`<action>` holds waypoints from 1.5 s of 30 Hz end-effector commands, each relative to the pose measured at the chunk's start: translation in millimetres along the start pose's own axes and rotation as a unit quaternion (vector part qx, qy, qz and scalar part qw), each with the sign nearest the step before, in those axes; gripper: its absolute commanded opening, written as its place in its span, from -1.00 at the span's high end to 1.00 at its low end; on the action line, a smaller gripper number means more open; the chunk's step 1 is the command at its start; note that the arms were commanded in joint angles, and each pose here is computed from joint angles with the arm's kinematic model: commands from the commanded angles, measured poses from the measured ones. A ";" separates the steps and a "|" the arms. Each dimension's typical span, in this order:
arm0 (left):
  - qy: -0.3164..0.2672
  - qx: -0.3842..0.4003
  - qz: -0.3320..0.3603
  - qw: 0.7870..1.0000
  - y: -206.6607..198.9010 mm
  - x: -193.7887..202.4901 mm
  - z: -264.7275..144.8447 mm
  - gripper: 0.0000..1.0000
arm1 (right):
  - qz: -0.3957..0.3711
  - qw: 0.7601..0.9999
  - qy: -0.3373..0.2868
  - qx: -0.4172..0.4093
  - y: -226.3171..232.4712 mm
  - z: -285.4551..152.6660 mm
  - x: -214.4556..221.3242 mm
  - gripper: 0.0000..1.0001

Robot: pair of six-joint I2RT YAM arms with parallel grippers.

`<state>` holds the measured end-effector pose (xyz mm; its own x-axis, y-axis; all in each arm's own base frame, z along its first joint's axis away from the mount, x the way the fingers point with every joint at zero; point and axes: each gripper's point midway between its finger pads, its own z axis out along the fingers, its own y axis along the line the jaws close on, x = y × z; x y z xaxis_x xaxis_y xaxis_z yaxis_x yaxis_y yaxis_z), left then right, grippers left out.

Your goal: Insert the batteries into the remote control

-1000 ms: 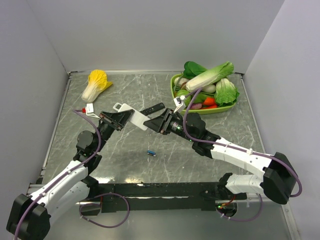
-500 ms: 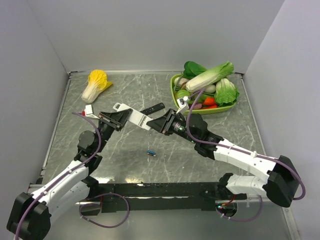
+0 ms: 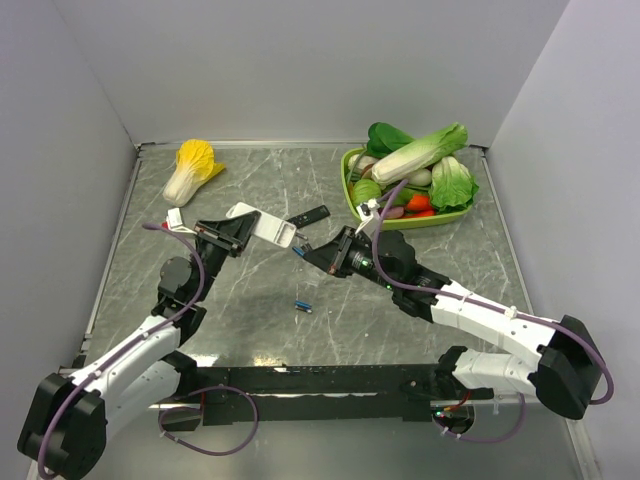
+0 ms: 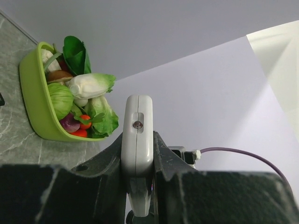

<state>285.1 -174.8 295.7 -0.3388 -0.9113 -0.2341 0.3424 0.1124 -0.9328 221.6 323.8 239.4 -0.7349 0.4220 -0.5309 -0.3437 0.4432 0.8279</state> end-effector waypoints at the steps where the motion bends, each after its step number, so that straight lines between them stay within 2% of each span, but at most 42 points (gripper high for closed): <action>1: -0.004 0.033 0.015 0.999 -13.6 -2.3 -3.2 0.97 | -0.006 1.000 -0.018 0.007 -8.2 -6.1 -8.7 1.00; 6: 0.003 -0.034 0.091 0.995 13.6 -7.2 -5.4 0.97 | -0.049 0.995 -0.004 0.084 -46.9 -15.0 -9.0 1.00; 11: 0.008 -0.123 0.141 0.982 59.0 -17.2 -28.3 0.97 | -0.105 0.980 0.044 0.162 -96.3 -30.5 0.1 0.61; 12: 0.009 -0.134 0.143 0.981 66.0 -18.0 -32.8 0.97 | -0.112 0.977 0.053 0.173 -104.3 -32.2 1.7 0.47; 17: 0.014 -0.194 0.134 0.972 109.5 -17.1 -61.8 0.98 | -0.172 0.959 0.118 0.191 -126.1 -30.6 15.1 0.12; 21: 0.028 -0.220 0.128 0.967 132.8 -9.2 -78.1 0.98 | -0.209 0.935 0.185 0.219 -146.8 -23.7 25.7 0.07; 28: 0.042 -0.243 0.136 0.960 152.8 -2.7 -96.5 0.98 | -0.270 0.903 0.272 0.193 -143.7 -2.1 45.6 0.05; 30: 0.045 -0.239 0.138 0.960 154.2 -0.8 -98.6 0.98 | -0.280 0.892 0.291 0.205 -151.9 2.8 51.6 0.04; 35: 0.058 -0.234 0.147 0.959 162.9 5.0 -104.0 0.98 | -0.331 0.868 0.331 0.166 -130.1 20.7 74.2 0.04; 41: 0.073 -0.238 0.149 0.957 174.9 11.0 -110.0 0.98 | -0.340 0.852 0.372 0.144 -126.3 33.0 100.1 0.04; 45: 0.073 -0.243 0.146 0.956 177.9 11.5 -112.0 0.98 | -0.360 0.830 0.404 0.134 -123.6 31.3 116.9 0.05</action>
<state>246.0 -119.4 100.5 -0.4224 -0.7587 -0.4959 -0.0284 0.5579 -0.8294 205.0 334.1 68.5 -0.6398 -0.5788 -0.5055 -0.7488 0.6175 0.2408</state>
